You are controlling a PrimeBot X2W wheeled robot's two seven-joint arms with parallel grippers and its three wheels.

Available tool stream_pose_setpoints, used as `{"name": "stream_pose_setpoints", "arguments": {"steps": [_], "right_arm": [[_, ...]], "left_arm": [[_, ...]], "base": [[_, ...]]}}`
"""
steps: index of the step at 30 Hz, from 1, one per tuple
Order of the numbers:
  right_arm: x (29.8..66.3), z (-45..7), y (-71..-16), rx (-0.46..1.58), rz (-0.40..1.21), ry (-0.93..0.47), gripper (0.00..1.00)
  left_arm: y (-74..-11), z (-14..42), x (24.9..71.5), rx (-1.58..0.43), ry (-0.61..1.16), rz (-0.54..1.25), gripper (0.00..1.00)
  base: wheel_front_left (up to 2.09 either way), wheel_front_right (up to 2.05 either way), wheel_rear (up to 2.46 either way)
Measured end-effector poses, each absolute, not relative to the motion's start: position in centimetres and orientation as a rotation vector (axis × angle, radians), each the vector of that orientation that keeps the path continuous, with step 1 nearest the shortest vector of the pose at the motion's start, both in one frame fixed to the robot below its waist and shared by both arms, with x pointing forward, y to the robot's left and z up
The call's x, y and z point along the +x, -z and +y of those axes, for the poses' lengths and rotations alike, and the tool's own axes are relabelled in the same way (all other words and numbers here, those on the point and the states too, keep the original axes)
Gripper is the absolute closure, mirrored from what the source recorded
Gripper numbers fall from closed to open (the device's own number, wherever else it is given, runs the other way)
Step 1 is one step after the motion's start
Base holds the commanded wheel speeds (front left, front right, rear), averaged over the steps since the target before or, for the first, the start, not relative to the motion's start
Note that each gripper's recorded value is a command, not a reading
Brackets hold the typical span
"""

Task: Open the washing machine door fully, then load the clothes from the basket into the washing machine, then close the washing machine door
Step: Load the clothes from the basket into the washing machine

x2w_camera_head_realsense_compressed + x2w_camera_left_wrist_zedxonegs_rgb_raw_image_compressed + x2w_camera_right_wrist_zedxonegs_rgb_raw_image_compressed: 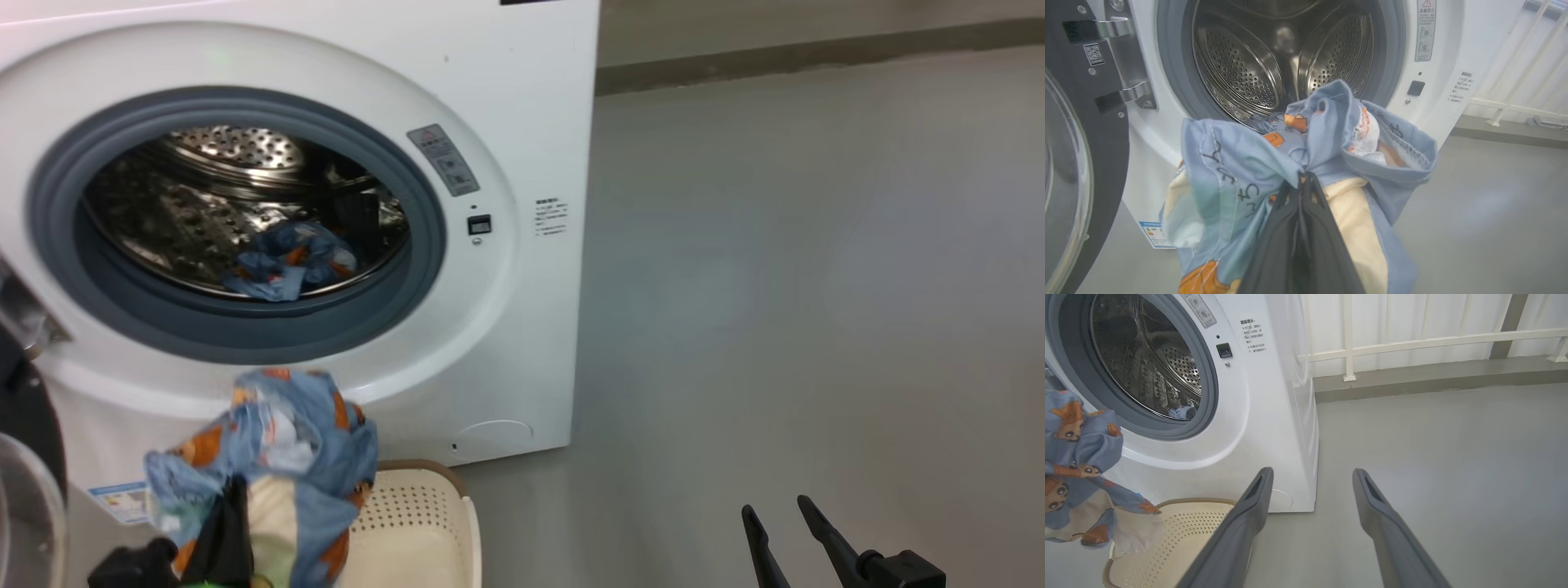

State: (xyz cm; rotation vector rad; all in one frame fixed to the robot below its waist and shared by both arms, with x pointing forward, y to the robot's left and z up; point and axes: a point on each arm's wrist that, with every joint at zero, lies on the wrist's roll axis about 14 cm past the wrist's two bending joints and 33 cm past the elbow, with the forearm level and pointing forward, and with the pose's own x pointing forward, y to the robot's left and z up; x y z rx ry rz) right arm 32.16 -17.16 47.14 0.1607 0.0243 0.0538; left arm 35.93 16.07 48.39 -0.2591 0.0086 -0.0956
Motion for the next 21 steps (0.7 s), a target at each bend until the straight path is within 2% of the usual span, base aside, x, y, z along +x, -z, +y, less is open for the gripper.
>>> {"name": "stream_pose_setpoints", "arguments": {"steps": [7,12,21], "right_arm": [[31.5,-18.9,-46.6,0.161,0.041,0.011,0.0],[32.3,-19.8,-46.5,0.155,0.045,0.04,0.0],[33.0,-20.8,-45.7,0.158,0.078,0.08,0.0]], "left_arm": [[-51.2,15.0,41.4,-0.269,0.117,-0.067,1.0],[-52.7,16.1,45.8,-0.269,0.096,-0.112,1.0],[-52.4,16.6,52.1,-0.26,0.087,-0.115,1.0]], "base": [[0.0,0.0,0.0],[0.0,0.0,0.0],[0.0,0.0,0.0]]}}
